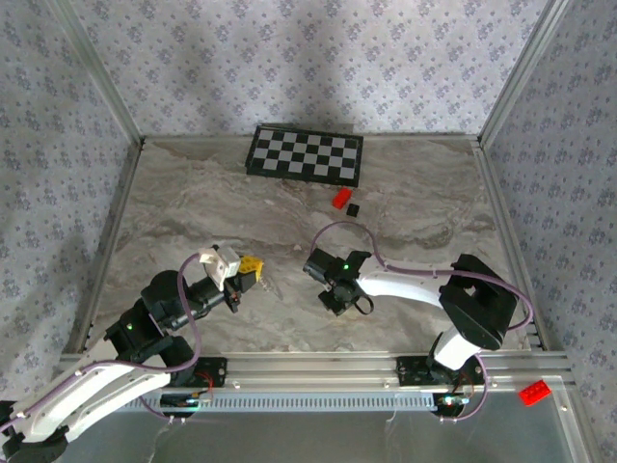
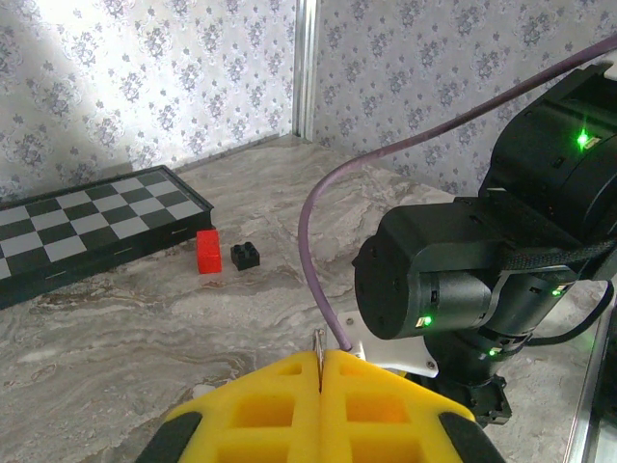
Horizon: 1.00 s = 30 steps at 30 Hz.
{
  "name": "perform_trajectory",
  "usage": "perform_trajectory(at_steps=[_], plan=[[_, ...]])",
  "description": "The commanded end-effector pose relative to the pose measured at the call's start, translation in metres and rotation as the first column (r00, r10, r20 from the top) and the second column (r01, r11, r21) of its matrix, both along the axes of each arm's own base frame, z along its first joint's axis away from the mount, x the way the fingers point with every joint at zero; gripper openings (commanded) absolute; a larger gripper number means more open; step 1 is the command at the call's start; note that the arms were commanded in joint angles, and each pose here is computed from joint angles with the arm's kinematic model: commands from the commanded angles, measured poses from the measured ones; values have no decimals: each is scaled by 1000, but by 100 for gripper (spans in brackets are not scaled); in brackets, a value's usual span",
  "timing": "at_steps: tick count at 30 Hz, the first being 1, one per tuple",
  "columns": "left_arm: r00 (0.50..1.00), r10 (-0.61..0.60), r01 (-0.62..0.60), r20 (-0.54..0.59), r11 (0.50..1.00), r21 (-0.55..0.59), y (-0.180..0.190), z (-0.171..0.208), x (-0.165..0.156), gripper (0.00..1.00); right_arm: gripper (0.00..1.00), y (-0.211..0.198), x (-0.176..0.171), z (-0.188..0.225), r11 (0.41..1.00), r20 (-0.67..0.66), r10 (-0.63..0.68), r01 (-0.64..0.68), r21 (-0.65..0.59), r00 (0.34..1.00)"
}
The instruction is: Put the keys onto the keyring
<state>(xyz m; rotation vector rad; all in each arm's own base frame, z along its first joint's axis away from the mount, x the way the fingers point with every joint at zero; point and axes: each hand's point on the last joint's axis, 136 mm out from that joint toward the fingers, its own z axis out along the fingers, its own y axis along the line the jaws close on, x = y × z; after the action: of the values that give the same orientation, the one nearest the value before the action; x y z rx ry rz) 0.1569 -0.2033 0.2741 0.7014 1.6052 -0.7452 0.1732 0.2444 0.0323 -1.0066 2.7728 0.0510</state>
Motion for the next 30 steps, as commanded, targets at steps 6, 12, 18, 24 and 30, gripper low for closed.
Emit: perform_trajectory(at_steps=[6,12,18,24,30], plan=[[999,2,0,32,999,-48,2,17,-2,0,21,-8,-6,-11,999,-34,8,-9,-36,999],[1000,3,-1,31,999,-49,2,17,-2,0,18,-10,-6,-11,999,-33,10,-11,-46,999],[999,6,-4,35,999,-49,2,17,-1,0,14,-15,-7,-10,998,-33,11,-13,-58,999],[999,2,-1,32,999,-48,2,18,-2,0,8,-19,-6,-8,999,-25,8,-8,-31,1000],[999,1,1,38,998,-61,4,23,-4,0,0,-13,0,4,1000,21,27,-27,3,999]])
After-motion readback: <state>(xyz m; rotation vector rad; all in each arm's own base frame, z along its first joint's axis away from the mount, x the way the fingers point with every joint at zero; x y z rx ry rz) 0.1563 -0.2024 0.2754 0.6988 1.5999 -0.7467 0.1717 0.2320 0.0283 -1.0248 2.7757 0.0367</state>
